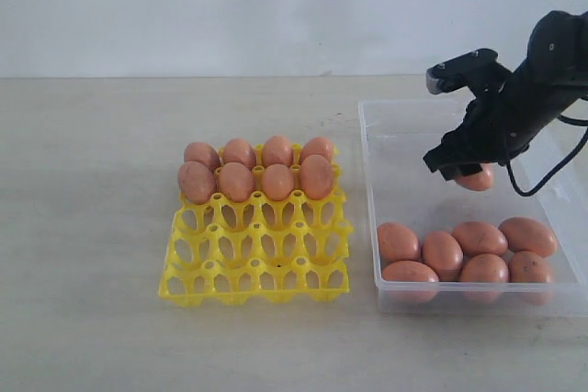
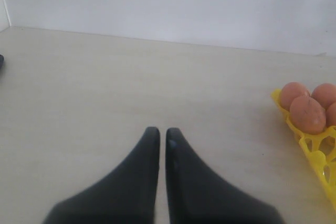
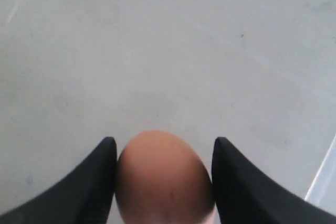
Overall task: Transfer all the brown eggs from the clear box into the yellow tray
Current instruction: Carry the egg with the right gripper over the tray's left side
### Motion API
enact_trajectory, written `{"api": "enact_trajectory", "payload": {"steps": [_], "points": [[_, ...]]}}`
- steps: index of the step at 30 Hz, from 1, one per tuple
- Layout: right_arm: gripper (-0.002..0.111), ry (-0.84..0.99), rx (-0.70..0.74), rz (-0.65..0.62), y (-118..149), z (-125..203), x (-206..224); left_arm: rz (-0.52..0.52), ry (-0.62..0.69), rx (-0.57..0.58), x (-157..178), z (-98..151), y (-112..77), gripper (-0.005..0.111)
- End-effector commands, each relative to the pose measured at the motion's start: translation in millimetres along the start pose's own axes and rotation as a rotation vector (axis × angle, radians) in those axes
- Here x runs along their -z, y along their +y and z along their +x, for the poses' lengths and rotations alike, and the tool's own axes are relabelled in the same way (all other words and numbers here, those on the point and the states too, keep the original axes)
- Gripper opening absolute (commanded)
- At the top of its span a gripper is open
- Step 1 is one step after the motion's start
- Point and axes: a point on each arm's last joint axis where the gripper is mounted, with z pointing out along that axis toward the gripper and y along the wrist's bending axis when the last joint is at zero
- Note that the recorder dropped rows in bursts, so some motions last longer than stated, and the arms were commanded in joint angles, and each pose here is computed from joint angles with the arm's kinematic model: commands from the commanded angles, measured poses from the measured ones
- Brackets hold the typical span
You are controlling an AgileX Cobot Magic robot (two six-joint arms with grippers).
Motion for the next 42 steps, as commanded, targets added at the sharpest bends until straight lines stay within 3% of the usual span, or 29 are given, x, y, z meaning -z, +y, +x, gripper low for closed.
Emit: {"api": "enact_trajectory", "payload": {"steps": [1,12,14,18,21,27,31,36,39,42], "points": [[0.000,-0.097,-0.009,0.028,-3,-11,28,-0.003,-0.001,-0.003,0,1,0.2,0.004],[0.000,-0.461,-0.149,-0.112,8,-44,60,-0.003,-0.001,-0.003,0,1,0.2,0.004],[0.000,-0.539,-0.114,-0.162,13,-50,70,-0.003,-0.001,-0.003,0,1,0.2,0.004],[0.000,-0.783,-0.028,-0.408,33,-66,88,-0.003,-0.001,-0.003,0,1,0.2,0.004],[0.000,-0.852,0.057,-0.596,49,-73,102,-0.003,-0.001,-0.003,0,1,0.2,0.004],[0.000,-0.868,0.146,-0.697,80,-77,108,-0.003,-0.001,-0.003,0,1,0.2,0.004],[0.000,-0.884,0.289,-0.788,124,-77,114,-0.003,-0.001,-0.003,0,1,0.2,0.004],[0.000,-0.906,0.506,-0.777,185,-73,116,-0.003,-0.001,-0.003,0,1,0.2,0.004],[0.000,-0.891,0.601,-0.659,212,-72,111,-0.003,-0.001,-0.003,0,1,0.2,0.004],[0.000,-0.829,0.595,-0.570,224,-70,97,-0.003,-0.001,-0.003,0,1,0.2,0.004]]}}
